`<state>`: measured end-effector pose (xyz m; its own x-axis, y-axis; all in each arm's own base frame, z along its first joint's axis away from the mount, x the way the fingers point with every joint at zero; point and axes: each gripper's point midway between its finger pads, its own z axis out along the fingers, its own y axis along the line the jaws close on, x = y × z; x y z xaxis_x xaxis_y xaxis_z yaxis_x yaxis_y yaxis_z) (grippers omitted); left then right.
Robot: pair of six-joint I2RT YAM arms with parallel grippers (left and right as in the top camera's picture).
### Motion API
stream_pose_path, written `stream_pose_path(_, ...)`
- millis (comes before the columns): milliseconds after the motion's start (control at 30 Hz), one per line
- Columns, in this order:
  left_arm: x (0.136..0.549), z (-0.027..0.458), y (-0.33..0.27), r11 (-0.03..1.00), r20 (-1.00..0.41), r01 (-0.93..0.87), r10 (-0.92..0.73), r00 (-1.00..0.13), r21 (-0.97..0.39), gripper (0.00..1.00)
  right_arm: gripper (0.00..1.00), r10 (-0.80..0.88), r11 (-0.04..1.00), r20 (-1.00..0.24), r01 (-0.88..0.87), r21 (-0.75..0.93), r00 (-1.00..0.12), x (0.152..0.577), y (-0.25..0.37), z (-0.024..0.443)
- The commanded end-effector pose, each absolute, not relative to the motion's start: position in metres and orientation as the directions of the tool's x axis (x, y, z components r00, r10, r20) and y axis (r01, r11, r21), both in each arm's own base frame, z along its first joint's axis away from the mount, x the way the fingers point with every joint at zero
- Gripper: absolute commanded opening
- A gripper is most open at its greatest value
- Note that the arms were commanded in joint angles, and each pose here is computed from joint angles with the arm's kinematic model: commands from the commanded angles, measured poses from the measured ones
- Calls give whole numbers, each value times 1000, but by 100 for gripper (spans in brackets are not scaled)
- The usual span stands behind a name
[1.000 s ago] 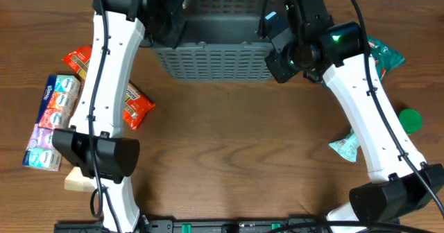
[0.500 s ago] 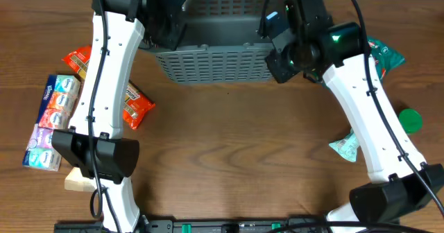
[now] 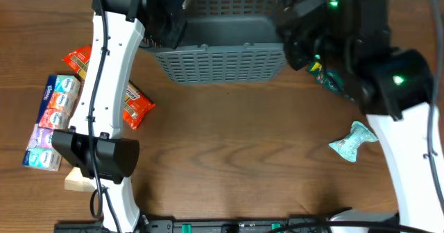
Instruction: Pack container
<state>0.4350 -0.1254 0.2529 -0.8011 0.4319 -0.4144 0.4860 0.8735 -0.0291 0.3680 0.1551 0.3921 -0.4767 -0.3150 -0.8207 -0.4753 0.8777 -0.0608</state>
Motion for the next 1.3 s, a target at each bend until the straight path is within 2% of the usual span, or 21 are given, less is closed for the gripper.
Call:
stream_pose_path(0, 435, 266, -126, 875, -448, 484, 430, -784, -8, 6, 1, -243, 924, -797, -383, -16, -552, 386, 148, 374)
stream_pose_path(300, 436, 267, -126, 878, -454, 479, 423, -784, -8, 6, 1, -246, 942, -716, -335, -19, -653, 423, 147, 320)
stream_pose_path(500, 436, 267, -126, 879, -454, 478, 422, -785, -9, 6, 1, -242, 948, -693, -319, -19, -679, 434, 142, 304)
stream_pose_path(900, 428, 263, -124, 894, -420, 447, 393, -818, -35, 6, 1, -238, 959, -592, -284, -16, -770, 428, 124, 273)
stream_pose_path(1267, 420, 259, -122, 903, -385, 427, 376, -843, -53, 5, 1, -246, 958, -552, -285, -15, -797, 420, 122, 265)
